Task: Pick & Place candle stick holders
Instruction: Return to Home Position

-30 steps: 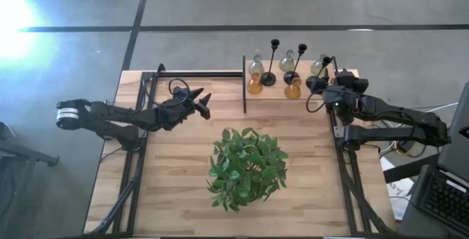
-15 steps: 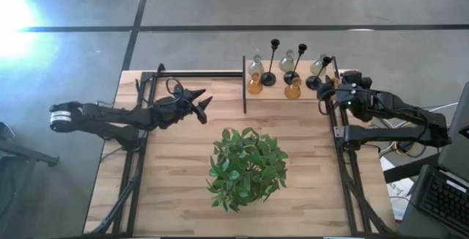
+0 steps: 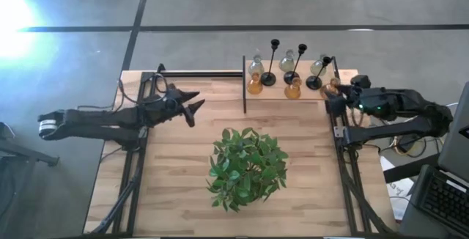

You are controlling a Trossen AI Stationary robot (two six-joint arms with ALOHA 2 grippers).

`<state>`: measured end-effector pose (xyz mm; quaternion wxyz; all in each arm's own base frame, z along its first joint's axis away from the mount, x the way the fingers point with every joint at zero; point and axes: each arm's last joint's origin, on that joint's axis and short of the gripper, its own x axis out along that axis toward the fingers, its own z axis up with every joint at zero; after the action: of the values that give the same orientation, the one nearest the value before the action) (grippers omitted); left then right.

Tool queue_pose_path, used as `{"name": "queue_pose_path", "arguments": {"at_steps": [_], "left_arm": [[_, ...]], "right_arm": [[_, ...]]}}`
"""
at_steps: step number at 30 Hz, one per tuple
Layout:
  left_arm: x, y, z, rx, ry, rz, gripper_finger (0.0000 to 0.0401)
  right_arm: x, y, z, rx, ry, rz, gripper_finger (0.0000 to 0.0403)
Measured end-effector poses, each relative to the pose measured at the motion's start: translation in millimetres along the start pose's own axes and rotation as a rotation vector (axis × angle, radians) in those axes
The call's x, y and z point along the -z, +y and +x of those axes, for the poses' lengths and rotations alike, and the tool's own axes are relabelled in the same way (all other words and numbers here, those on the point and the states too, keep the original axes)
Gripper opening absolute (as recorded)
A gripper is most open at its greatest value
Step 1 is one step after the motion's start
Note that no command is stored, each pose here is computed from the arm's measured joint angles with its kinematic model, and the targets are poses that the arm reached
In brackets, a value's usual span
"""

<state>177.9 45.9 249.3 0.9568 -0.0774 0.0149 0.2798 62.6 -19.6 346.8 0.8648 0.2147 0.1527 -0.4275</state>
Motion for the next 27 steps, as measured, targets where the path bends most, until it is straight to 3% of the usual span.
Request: {"name": "queue_pose_path", "arguments": {"at_steps": [7,12,19,27], "left_arm": [[-7,8,-31,0.114,0.055,-0.051,0.0207],[-4,14,-50,0.213,0.127,-0.073,0.0165],[15,17,-57,0.291,0.134,0.023,0.0016],[66,23,-53,0.376,-0.050,-0.044,0.0004]], "right_arm": [[1,-5,-19,-0.285,0.164,0.095,0.0250],[17,-14,-17,-0.356,0.230,0.168,0.0239],[25,-31,-19,-0.438,0.017,0.252,0.0202],[13,-41,-32,-0.622,-0.222,0.265,0.0180]]}}
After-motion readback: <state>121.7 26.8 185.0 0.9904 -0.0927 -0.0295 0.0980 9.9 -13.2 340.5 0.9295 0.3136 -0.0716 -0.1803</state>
